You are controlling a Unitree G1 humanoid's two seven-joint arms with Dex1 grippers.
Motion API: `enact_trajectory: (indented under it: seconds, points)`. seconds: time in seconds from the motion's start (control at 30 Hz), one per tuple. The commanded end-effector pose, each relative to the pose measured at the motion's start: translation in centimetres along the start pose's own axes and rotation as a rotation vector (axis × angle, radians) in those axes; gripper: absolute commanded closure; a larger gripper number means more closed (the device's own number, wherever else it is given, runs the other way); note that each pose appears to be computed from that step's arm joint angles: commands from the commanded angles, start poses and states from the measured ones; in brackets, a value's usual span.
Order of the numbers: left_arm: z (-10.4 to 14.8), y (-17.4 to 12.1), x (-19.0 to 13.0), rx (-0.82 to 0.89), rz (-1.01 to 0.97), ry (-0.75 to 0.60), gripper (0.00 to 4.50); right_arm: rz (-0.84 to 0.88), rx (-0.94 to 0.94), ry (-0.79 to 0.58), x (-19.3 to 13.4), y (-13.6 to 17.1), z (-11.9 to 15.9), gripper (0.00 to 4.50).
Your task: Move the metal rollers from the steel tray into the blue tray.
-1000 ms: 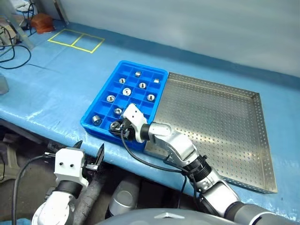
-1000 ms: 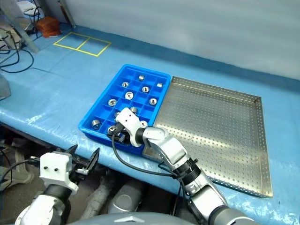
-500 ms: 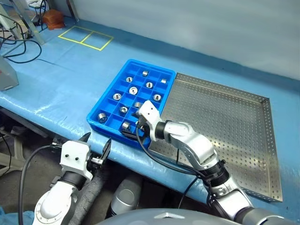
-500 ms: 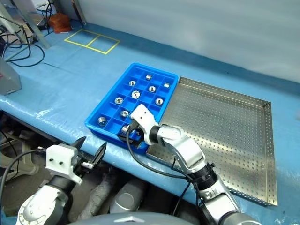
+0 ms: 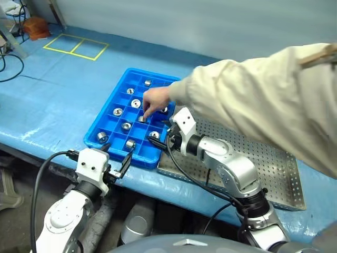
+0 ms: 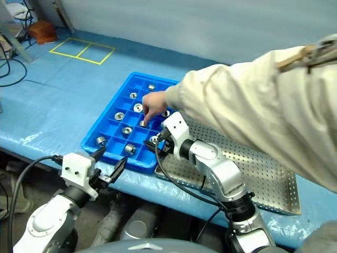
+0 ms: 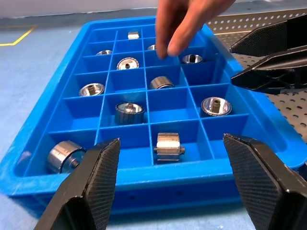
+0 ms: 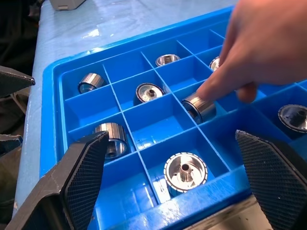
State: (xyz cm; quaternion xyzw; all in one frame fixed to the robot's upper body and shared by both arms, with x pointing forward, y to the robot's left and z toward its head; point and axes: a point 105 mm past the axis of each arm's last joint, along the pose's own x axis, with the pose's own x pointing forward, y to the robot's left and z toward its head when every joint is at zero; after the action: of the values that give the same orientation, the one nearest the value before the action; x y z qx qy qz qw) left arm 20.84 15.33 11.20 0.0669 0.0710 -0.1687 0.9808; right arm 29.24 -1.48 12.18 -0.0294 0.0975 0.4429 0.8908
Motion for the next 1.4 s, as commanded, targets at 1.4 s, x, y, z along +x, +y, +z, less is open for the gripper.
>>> enact_trajectory:
  seconds: [1.4]
  points:
    - [0.9,-2.6,1.9,-0.009,-0.143,-0.047,0.77,-0.703,0.185,-0.015,0.3,-12.1,-2.1,0.02]
